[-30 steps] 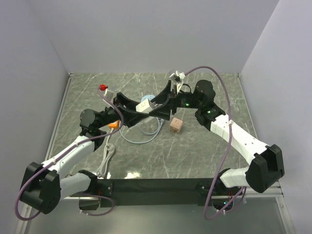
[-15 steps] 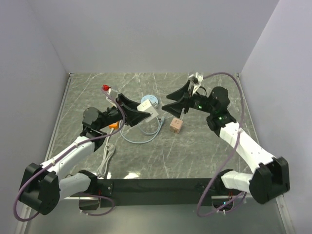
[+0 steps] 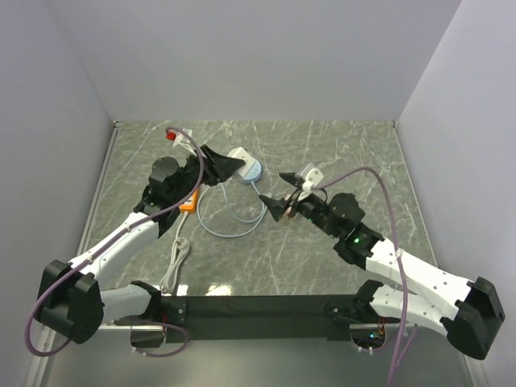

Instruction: Insert the plug

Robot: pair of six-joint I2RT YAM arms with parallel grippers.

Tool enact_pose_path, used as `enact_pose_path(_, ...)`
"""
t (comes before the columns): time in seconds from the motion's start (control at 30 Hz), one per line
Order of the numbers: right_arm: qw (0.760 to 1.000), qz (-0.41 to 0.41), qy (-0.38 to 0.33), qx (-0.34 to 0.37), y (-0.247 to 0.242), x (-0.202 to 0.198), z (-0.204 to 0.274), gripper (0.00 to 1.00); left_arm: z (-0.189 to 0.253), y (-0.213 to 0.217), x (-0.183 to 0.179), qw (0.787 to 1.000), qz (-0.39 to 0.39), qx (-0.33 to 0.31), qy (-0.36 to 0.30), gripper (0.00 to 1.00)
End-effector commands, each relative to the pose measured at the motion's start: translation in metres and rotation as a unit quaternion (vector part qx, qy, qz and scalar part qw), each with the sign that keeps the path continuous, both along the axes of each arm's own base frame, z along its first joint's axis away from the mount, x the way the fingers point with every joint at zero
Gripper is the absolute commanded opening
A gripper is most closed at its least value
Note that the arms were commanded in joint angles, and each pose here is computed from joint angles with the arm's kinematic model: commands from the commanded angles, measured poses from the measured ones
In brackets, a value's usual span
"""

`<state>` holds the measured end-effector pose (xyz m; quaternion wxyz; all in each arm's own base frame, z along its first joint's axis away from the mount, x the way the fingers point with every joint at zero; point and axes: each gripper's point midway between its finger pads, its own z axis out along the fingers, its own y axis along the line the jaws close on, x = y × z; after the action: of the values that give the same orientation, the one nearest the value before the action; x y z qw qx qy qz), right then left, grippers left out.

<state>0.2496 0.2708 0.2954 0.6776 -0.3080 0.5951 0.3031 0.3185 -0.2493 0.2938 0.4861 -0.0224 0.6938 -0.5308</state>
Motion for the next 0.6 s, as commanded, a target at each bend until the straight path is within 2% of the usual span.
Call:
enact_pose_path(0.0, 0.990, -0.117, -0.081, -0.004, -0.015, 0.020, 0.019, 0.86, 0.029, 0.020, 0.015, 0.996, 0.080, -0.022, 0.023, 0.01)
enact_pose_path(0.03, 0.985, -0.139, -0.102, -0.007, -0.017, 0.022, 0.024, 0.86, 0.017, 0.025, 0.019, 0.993, 0.103, -0.014, 0.053, 0.01)
enact_pose_path(0.1, 0.979, -0.174, -0.107, -0.023, -0.011, 0.022, 0.013, 0.85, 0.017, 0.029, 0.022, 0.989, 0.121, -0.018, 0.078, 0.01)
enact_pose_path(0.13, 0.973, -0.188, -0.133, -0.017, -0.011, 0.020, 0.023, 0.85, 0.018, 0.031, 0.024, 0.987, 0.131, -0.018, 0.088, 0.01)
enact_pose_path(0.23, 0.963, -0.222, -0.147, -0.044, 0.001, 0.022, 0.013, 0.85, 0.010, 0.028, 0.021, 0.986, 0.121, -0.024, 0.111, 0.01)
enact_pose_path(0.43, 0.948, -0.242, -0.182, -0.092, 0.022, 0.023, 0.002, 0.84, 0.004, 0.020, 0.018, 0.985, 0.103, -0.027, 0.138, 0.01)
enact_pose_path(0.57, 0.944, -0.246, -0.199, -0.093, 0.029, 0.022, 0.004, 0.85, 0.004, 0.016, 0.016, 0.984, 0.094, -0.032, 0.147, 0.01)
